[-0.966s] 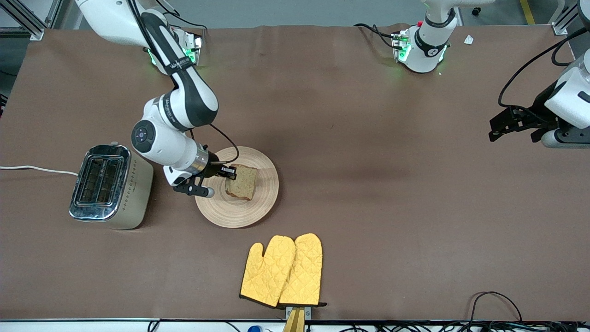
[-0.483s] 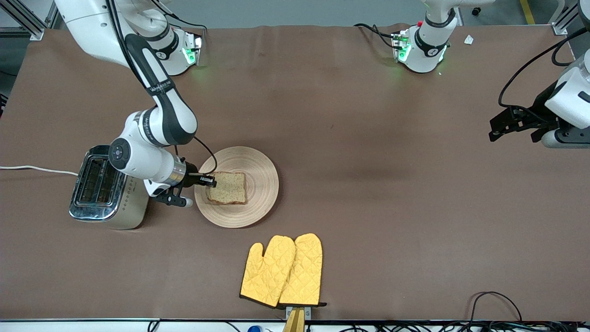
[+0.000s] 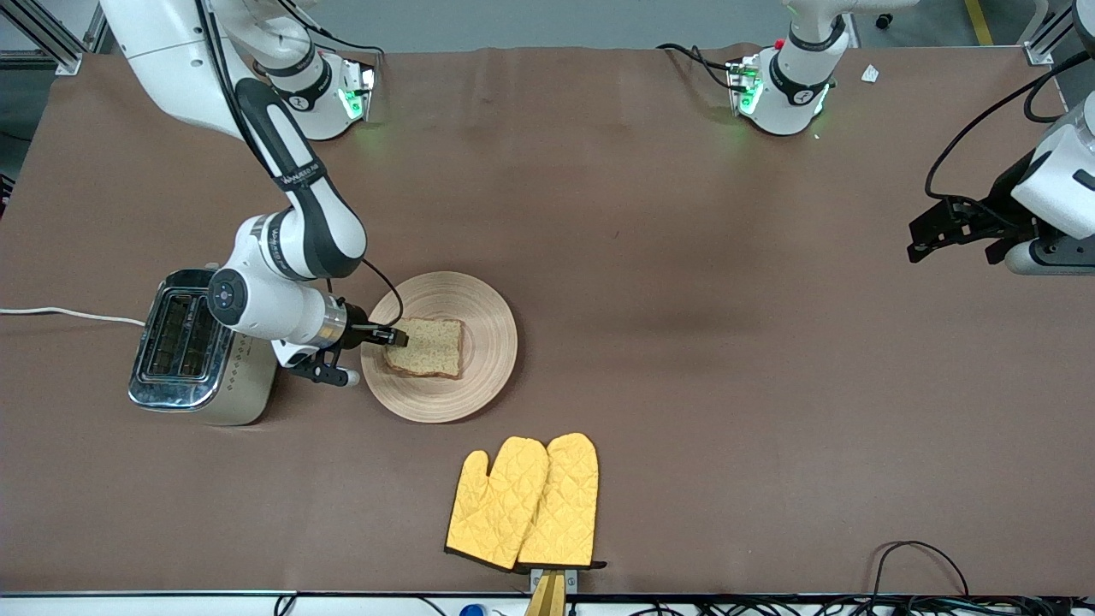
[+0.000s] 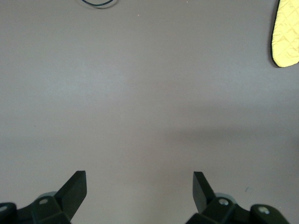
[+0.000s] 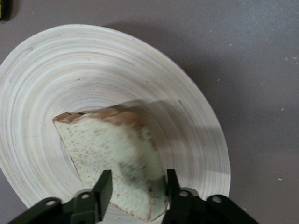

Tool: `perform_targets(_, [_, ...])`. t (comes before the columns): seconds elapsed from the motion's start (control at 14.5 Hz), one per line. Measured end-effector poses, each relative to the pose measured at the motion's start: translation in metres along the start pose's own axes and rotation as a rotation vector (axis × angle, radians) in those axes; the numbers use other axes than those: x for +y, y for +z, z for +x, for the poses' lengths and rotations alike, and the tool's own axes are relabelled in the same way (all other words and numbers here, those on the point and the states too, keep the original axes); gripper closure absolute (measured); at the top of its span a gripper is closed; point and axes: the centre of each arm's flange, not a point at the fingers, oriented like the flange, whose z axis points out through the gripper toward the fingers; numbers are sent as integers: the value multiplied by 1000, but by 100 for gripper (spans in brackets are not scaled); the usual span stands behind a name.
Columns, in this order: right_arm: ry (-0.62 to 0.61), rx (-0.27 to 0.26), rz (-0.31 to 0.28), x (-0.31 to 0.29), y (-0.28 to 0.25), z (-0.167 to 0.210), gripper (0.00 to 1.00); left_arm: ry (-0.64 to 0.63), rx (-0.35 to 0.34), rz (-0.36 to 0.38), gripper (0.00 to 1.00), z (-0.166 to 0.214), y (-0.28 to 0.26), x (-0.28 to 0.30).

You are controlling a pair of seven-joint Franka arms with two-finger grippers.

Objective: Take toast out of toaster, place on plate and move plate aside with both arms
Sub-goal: 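Lower the bread onto the plate and open the right gripper, then retract the right gripper while the left gripper reaches toward the plate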

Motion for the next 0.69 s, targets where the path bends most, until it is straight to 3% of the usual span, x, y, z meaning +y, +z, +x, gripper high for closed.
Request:
perform_targets(0.28, [-12, -28, -4, -1, -29, 10, 1, 0, 0, 0, 0, 0, 0, 0])
perform_targets(0.48, [-64, -41, -61, -2, -82, 17, 0, 0, 0, 0, 0, 0, 0, 0])
perform_targets(0.69, [-121, 13, -133, -3, -137, 13, 0, 0, 0, 0, 0, 0, 0, 0])
